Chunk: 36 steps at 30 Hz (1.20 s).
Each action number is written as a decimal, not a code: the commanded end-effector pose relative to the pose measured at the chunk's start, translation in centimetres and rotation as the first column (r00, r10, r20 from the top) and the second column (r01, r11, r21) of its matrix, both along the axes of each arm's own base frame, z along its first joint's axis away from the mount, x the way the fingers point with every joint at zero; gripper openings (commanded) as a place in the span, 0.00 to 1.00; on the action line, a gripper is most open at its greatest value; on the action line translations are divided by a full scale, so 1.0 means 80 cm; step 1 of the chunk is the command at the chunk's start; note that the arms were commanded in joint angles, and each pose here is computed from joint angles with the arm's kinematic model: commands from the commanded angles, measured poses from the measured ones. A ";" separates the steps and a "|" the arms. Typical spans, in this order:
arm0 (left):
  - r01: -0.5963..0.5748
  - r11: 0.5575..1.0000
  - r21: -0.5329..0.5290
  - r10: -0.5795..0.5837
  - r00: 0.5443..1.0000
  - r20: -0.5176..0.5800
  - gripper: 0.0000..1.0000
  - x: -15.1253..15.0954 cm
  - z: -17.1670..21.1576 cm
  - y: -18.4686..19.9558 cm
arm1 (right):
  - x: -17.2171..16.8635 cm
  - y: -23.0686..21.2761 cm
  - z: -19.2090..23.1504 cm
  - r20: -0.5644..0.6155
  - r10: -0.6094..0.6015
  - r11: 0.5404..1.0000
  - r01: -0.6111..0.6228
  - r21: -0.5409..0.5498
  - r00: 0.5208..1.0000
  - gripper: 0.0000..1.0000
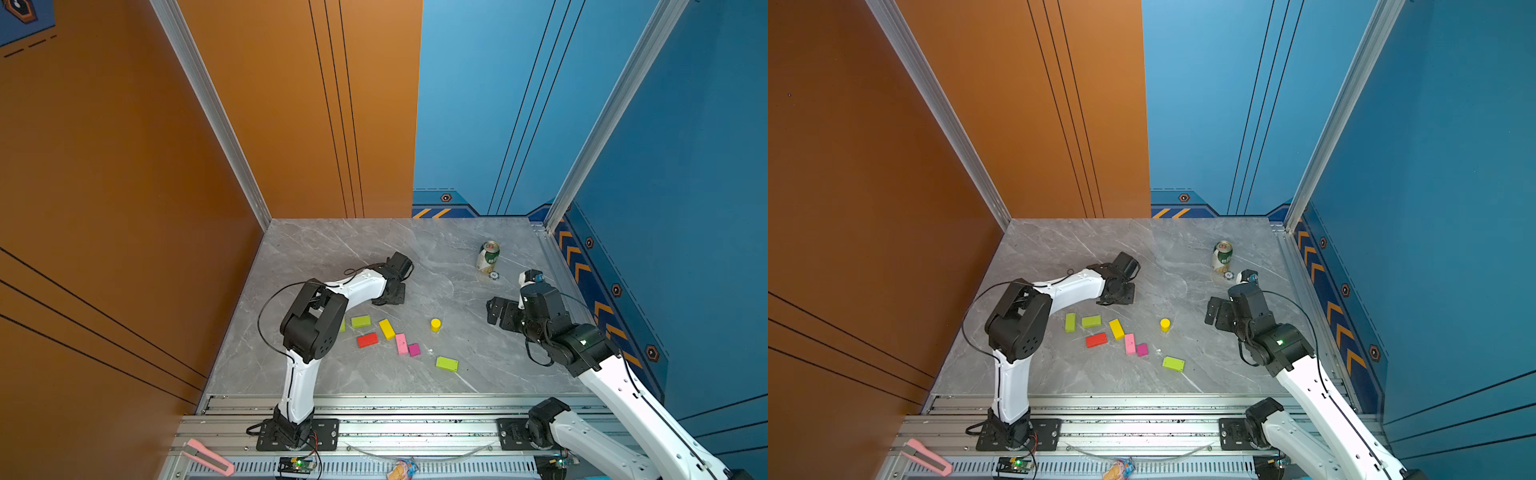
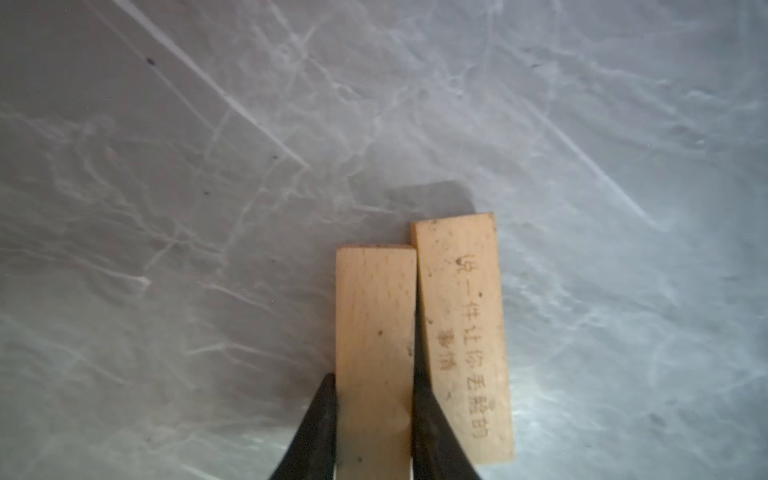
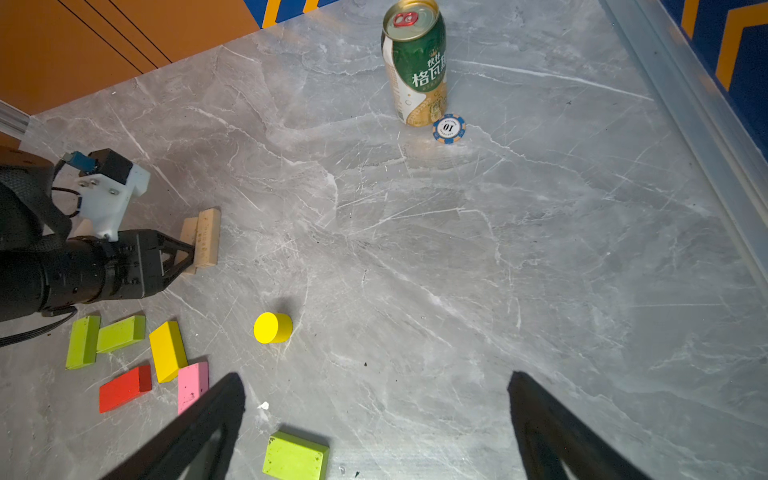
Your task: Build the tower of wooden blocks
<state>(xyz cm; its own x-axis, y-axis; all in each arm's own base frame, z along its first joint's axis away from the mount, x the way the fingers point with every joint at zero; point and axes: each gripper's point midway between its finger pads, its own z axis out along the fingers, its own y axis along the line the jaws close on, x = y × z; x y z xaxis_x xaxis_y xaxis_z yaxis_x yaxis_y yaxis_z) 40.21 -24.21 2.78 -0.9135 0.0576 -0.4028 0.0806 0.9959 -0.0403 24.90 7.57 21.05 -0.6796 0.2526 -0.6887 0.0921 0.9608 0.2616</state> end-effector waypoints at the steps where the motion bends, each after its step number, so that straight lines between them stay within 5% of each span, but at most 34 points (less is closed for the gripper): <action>1: -0.025 1.000 -0.019 0.024 0.998 -0.056 0.25 -0.014 -0.011 -0.018 | -0.015 -0.006 -0.006 -0.022 0.016 1.000 -0.017 -0.004 1.000 1.00; 20: -0.107 0.993 0.051 0.110 0.992 -0.067 0.19 0.000 -0.014 0.026 | -0.021 -0.010 -0.008 -0.036 0.010 1.000 -0.009 0.023 0.999 1.00; 36: -0.052 0.998 0.027 0.053 0.997 -0.056 0.18 -0.004 -0.007 -0.006 | -0.014 -0.008 -0.009 -0.043 -0.004 0.999 0.005 0.034 0.999 1.00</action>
<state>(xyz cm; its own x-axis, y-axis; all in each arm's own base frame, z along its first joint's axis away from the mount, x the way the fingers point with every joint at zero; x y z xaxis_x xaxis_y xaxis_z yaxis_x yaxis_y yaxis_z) 40.67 -24.13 2.83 -0.9253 -0.0160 -0.3789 0.0019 0.9989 -0.0470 23.84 6.87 20.48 -0.7004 0.2684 -0.6614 0.1024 0.9548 0.2791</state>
